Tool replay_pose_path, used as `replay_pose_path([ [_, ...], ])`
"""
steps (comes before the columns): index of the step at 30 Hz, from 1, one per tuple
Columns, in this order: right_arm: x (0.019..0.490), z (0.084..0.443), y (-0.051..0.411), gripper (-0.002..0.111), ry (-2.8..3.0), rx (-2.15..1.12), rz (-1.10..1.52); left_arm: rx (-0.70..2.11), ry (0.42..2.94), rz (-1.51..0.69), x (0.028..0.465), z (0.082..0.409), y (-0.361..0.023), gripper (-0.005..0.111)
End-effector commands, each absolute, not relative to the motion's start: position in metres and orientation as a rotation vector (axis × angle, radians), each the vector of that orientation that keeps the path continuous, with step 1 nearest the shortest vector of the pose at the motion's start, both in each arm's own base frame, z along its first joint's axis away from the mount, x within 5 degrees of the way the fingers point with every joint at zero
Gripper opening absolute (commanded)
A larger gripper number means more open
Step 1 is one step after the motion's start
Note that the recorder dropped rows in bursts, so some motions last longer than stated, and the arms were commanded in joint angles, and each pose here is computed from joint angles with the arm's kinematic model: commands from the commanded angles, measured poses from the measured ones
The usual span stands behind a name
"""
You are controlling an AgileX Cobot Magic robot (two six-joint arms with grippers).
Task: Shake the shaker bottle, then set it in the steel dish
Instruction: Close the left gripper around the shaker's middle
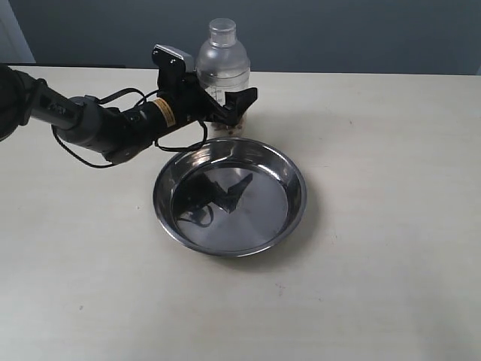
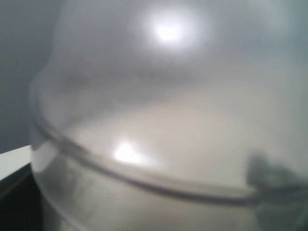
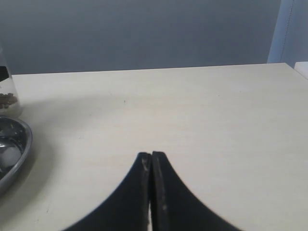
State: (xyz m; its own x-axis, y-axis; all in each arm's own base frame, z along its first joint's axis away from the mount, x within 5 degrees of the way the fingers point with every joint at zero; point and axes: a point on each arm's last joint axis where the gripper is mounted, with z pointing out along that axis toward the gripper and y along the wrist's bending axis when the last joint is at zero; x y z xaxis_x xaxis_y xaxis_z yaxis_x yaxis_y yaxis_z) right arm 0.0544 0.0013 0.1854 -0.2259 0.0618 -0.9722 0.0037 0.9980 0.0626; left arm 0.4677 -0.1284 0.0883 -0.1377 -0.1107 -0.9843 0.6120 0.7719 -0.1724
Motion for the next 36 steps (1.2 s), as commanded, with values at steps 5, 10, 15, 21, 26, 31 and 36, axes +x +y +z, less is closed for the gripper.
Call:
replay_pose_path([
  [5,0.0543,0.1857,0.0012,-0.001,1.788,0.047,0.052,0.441,1.594,-0.657,0.4672,0.0883,-0.1318,0.058],
  [10,0.0543,0.1857,0.0012,-0.001,1.788,0.047,0.052,0.524,1.585,-0.669,0.4635,0.0871,-0.1358,0.032],
  [15,0.0543,0.1857,0.0012,-0.001,1.788,0.047,0.052,0.563,1.589,-0.682,0.4614,0.0858,-0.1379,0.013],
  [21,0.0543,0.1857,0.0012,-0.001,1.788,0.047,0.052,0.543,1.566,-0.730,0.4603,0.0888,-0.1392,0.000],
  [26,0.0543,0.1857,0.0012,-0.001,1.788,0.047,0.052,0.519,1.562,-0.738,0.4612,0.0908,-0.1378,0.000],
  [31,0.0543,0.1857,0.0012,-0.001,1.788,0.047,0.052,0.492,1.590,-0.755,0.4616,0.0894,-0.1374,0.000],
  [36,0.0543,0.1857,0.0012,-0.001,1.788,0.047,0.052,0.492,1.571,-0.764,0.4613,0.0911,-0.1378,0.000],
])
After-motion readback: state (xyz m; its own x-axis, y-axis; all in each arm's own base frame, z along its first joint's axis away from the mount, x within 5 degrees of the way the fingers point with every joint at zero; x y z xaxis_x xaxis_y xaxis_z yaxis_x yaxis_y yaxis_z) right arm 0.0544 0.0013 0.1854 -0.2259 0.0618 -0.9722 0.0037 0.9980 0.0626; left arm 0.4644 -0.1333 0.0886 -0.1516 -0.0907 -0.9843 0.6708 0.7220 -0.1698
